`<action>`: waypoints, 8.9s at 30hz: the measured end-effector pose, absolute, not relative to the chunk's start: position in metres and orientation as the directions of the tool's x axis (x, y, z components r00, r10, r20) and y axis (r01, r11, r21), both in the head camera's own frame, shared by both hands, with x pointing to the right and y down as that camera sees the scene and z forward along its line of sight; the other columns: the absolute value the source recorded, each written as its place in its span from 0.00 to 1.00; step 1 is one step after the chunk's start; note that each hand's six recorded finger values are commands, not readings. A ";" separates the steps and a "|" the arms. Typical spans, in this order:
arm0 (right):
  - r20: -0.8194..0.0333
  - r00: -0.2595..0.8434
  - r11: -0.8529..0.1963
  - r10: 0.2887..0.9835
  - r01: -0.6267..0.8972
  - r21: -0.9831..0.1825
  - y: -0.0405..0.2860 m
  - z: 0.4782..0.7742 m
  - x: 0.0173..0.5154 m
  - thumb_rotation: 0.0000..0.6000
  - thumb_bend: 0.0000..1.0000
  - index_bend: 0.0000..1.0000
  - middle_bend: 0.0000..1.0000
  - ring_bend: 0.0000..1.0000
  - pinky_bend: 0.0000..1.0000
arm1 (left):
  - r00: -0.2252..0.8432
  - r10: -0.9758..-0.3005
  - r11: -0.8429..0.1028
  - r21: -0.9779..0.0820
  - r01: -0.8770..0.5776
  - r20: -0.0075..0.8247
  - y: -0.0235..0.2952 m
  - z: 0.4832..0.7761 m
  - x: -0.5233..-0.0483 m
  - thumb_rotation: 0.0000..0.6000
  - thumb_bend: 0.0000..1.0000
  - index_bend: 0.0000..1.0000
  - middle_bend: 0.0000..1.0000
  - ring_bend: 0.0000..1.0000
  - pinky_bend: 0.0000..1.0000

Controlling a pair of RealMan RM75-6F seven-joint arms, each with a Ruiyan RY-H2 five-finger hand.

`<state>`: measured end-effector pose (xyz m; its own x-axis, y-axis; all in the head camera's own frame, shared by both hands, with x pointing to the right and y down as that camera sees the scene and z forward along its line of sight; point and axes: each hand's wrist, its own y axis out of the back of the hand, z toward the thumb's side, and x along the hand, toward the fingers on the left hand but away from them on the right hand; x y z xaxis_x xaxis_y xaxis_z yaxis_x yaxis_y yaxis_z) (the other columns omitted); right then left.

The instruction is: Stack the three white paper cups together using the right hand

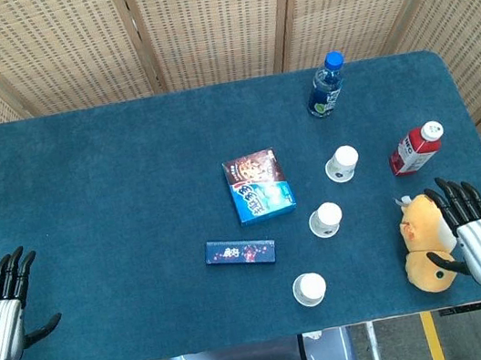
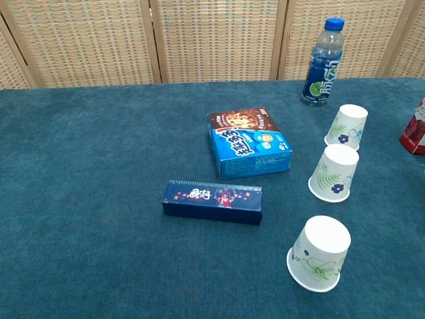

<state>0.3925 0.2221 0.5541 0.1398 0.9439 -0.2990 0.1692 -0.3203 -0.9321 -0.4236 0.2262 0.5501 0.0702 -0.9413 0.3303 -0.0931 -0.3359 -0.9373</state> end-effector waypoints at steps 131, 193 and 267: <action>-0.515 0.643 -0.774 0.568 0.204 -0.599 0.232 0.667 0.231 1.00 0.16 0.54 0.02 0.00 0.00 | 0.068 -0.946 -0.324 -0.941 -0.099 0.318 0.223 0.551 -0.425 1.00 0.08 0.00 0.00 0.00 0.00; -0.466 0.393 -0.586 0.792 0.279 -0.761 0.104 0.631 0.266 1.00 0.16 0.52 0.02 0.00 0.00 | 0.070 -0.938 -0.344 -0.934 -0.093 0.339 0.221 0.559 -0.424 1.00 0.08 0.00 0.00 0.00 0.00; -0.543 0.166 -0.563 0.823 0.118 -0.818 0.009 0.682 0.296 1.00 0.16 0.35 0.00 0.00 0.00 | 0.063 -0.945 -0.325 -0.941 -0.094 0.320 0.216 0.557 -0.425 1.00 0.08 0.00 0.00 0.00 0.00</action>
